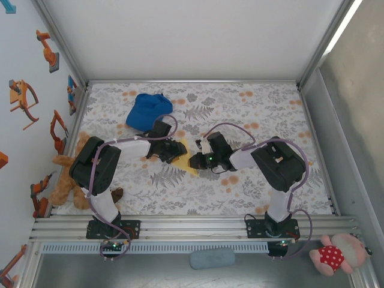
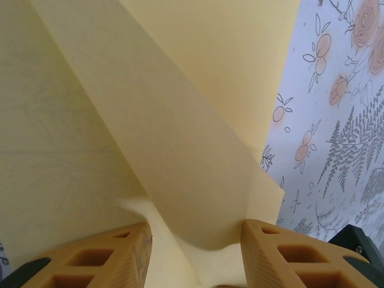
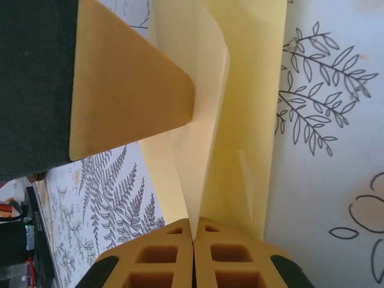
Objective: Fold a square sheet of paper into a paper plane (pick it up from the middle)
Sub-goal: Fourth fold the wing at the center of the table.
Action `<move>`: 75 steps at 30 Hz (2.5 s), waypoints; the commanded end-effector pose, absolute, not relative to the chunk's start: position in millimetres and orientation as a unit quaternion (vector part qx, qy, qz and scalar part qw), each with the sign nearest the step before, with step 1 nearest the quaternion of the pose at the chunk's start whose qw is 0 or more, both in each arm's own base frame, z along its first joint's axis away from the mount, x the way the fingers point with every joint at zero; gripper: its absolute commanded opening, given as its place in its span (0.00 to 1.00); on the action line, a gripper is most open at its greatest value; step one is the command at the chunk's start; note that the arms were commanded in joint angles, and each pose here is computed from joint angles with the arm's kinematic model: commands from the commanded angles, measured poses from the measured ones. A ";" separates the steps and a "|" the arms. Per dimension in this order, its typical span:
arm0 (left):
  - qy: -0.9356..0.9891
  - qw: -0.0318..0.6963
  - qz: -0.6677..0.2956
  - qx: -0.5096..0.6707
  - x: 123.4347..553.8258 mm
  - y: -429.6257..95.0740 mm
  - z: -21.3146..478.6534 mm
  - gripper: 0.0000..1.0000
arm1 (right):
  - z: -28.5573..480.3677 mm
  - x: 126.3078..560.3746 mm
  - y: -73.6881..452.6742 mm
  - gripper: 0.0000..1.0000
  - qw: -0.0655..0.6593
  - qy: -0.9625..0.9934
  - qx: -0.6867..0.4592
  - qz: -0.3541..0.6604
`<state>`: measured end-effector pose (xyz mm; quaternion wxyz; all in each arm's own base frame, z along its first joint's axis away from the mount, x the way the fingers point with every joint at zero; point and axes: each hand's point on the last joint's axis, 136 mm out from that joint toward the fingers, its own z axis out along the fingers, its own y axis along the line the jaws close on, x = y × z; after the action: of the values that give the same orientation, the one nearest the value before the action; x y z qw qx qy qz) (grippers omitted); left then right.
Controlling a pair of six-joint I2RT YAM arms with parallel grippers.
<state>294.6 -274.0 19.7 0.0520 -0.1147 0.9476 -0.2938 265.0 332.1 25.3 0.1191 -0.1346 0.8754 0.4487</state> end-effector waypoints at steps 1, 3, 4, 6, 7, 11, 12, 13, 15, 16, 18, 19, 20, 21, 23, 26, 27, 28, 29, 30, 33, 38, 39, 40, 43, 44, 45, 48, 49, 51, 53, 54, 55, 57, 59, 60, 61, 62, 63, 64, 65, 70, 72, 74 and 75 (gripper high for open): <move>0.971 -0.022 -0.203 -0.124 252.6 -243.8 -25.9 0.46 | 21.4 261.6 330.0 0.04 0.102 0.871 -0.125 0.463; 0.971 -0.019 -0.207 -0.120 254.3 -245.6 -22.4 0.47 | 24.2 262.9 331.2 0.02 0.100 0.867 -0.122 0.473; 0.971 -0.017 -0.209 -0.120 255.4 -246.2 -20.6 0.48 | 25.2 262.8 331.7 0.01 0.098 0.865 -0.121 0.477; 0.970 -0.010 -0.215 -0.116 258.8 -248.5 -14.1 0.49 | 26.0 263.1 332.2 0.00 0.094 0.862 -0.117 0.485; 0.969 -0.005 -0.220 -0.113 261.4 -250.5 -9.4 0.50 | 25.7 263.1 332.2 0.00 0.091 0.860 -0.114 0.490; 0.964 0.023 -0.245 -0.100 273.6 -259.6 14.6 0.56 | 27.7 264.1 331.7 0.00 0.081 0.851 -0.099 0.509; 0.963 0.033 -0.252 -0.096 277.3 -261.5 22.0 0.57 | 28.4 264.6 331.5 0.00 0.080 0.850 -0.096 0.512; 0.960 0.044 -0.259 -0.092 281.3 -263.2 30.6 0.58 | 28.7 265.0 330.8 0.00 0.078 0.849 -0.094 0.514; 0.956 0.066 -0.273 -0.087 288.2 -265.5 47.1 0.60 | 29.2 266.0 329.8 0.00 0.076 0.848 -0.089 0.517; 0.953 0.079 -0.279 -0.085 290.9 -265.4 55.2 0.60 | 29.3 266.9 329.1 0.00 0.075 0.848 -0.086 0.518; 0.948 0.100 -0.291 -0.082 294.9 -264.7 68.7 0.61 | 29.8 267.7 328.2 0.00 0.074 0.847 -0.084 0.519; 0.944 0.111 -0.300 -0.080 296.4 -264.5 75.1 0.60 | 29.5 268.3 327.7 0.00 0.075 0.848 -0.083 0.519; 0.940 0.121 -0.310 -0.078 298.0 -265.2 81.1 0.60 | 29.1 267.9 327.5 0.00 0.073 0.848 -0.082 0.519; 0.937 0.127 -0.318 -0.076 298.4 -265.5 84.0 0.58 | 29.2 268.0 327.7 0.00 0.073 0.847 -0.083 0.520; 0.928 0.134 -0.339 -0.072 300.3 -269.6 88.9 0.54 | 28.0 267.7 327.8 0.00 0.070 0.847 -0.083 0.520; 0.920 0.125 -0.365 -0.067 303.8 -280.6 89.9 0.46 | 27.2 268.1 328.5 0.00 0.069 0.847 -0.083 0.520; 0.918 0.116 -0.374 -0.065 304.7 -286.4 88.1 0.42 | 27.1 268.5 328.9 0.00 0.068 0.847 -0.083 0.521; 0.915 0.110 -0.382 -0.065 307.0 -291.8 86.4 0.39 | 26.7 268.8 329.4 0.00 0.068 0.847 -0.083 0.521; 0.913 0.106 -0.390 -0.065 309.4 -296.3 85.4 0.37 | 25.3 268.6 329.3 0.00 0.066 0.848 -0.082 0.520; 0.910 0.103 -0.397 -0.065 312.3 -300.5 83.9 0.35 | 24.7 268.6 329.5 0.00 0.065 0.847 -0.083 0.520; 0.909 0.092 -0.400 -0.074 317.3 -305.7 73.7 0.29 | 22.3 267.9 329.5 0.00 0.061 0.848 -0.082 0.520; 0.913 0.079 -0.390 -0.091 319.8 -302.6 56.6 0.25 | 20.2 267.0 329.7 0.00 0.057 0.849 -0.081 0.520; 0.913 0.078 -0.390 -0.094 320.6 -301.8 54.6 0.24 | 19.7 267.4 329.6 0.00 0.057 0.849 -0.081 0.519; 0.912 0.077 -0.391 -0.096 321.4 -301.4 53.6 0.24 | 19.3 267.3 329.8 0.00 0.056 0.849 -0.081 0.519; 0.910 0.075 -0.395 -0.097 322.3 -302.6 53.2 0.23 | 18.2 267.9 329.5 0.00 0.055 0.850 -0.081 0.518; 0.909 0.077 -0.398 -0.096 322.3 -303.6 54.7 0.23 | 18.4 267.9 330.0 0.00 0.055 0.850 -0.081 0.518; 0.908 0.078 -0.401 -0.095 322.9 -304.0 56.6 0.23 | 17.9 268.1 329.7 0.00 0.054 0.850 -0.081 0.517; 0.908 0.078 -0.402 -0.091 322.7 -304.6 57.3 0.23 | 17.1 268.0 329.8 0.00 0.053 0.851 -0.080 0.516; 0.909 0.076 -0.400 -0.092 322.2 -304.1 56.0 0.23 | 17.3 268.0 329.8 0.00 0.054 0.851 -0.080 0.515; 0.912 0.072 -0.393 -0.094 321.5 -301.9 51.1 0.23 | 17.7 268.1 329.9 0.00 0.053 0.852 -0.080 0.515; 0.915 0.066 -0.386 -0.099 319.8 -300.1 45.5 0.22 | 18.4 268.1 329.7 0.01 0.053 0.852 -0.080 0.514; 0.916 0.064 -0.383 -0.101 319.6 -299.2 43.3 0.21 | 20.1 268.0 329.8 0.04 0.053 0.852 -0.081 0.515; 0.918 0.061 -0.378 -0.102 318.3 -298.1 40.4 0.20 | 22.4 267.6 330.0 0.06 0.051 0.851 -0.081 0.517; 0.921 0.060 -0.371 -0.105 318.5 -295.3 36.7 0.20 | 27.6 268.2 330.1 0.08 0.054 0.849 -0.082 0.518; 0.923 0.058 -0.365 -0.106 318.0 -293.0 33.5 0.19 | 32.0 267.9 329.7 0.09 0.056 0.850 -0.087 0.516; 0.924 0.058 -0.363 -0.107 318.3 -292.2 32.6 0.19 | 34.3 267.8 328.6 0.10 0.058 0.853 -0.088 0.512; 0.924 0.058 -0.362 -0.108 318.4 -291.2 32.0 0.19 | 36.1 268.5 327.6 0.12 0.061 0.854 -0.090 0.508; 0.925 0.057 -0.360 -0.109 318.4 -290.4 30.3 0.18 | 38.0 267.8 326.6 0.14 0.062 0.856 -0.092 0.504; 0.925 0.056 -0.360 -0.109 318.3 -290.4 29.5 0.18 | 41.1 267.7 325.7 0.16 0.066 0.857 -0.096 0.502; 0.925 0.055 -0.360 -0.110 318.5 -289.9 28.8 0.18 | 43.6 267.5 324.2 0.18 0.068 0.858 -0.098 0.499; 0.925 0.054 -0.359 -0.111 318.0 -289.2 27.5 0.18 | 46.3 267.7 322.3 0.20 0.072 0.860 -0.100 0.494; 0.924 0.056 -0.362 -0.108 318.3 -290.4 29.8 0.18 | 50.8 266.5 307.2 0.32 0.093 0.881 -0.111 0.450; 0.924 0.056 -0.363 -0.107 318.8 -290.9 30.9 0.18 | 46.5 265.5 298.0 0.36 0.101 0.894 -0.117 0.419; 0.923 0.055 -0.364 -0.107 318.7 -291.2 30.7 0.18 | 45.0 264.5 292.6 0.40 0.107 0.901 -0.123 0.402; 0.924 0.054 -0.364 -0.108 318.2 -291.0 30.1 0.18 | 45.0 263.6 291.6 0.42 0.109 0.903 -0.128 0.396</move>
<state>314.6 -290.4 29.2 0.0536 -0.1107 0.9226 -0.3657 262.6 303.9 48.5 0.0962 -0.1110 0.8854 0.4410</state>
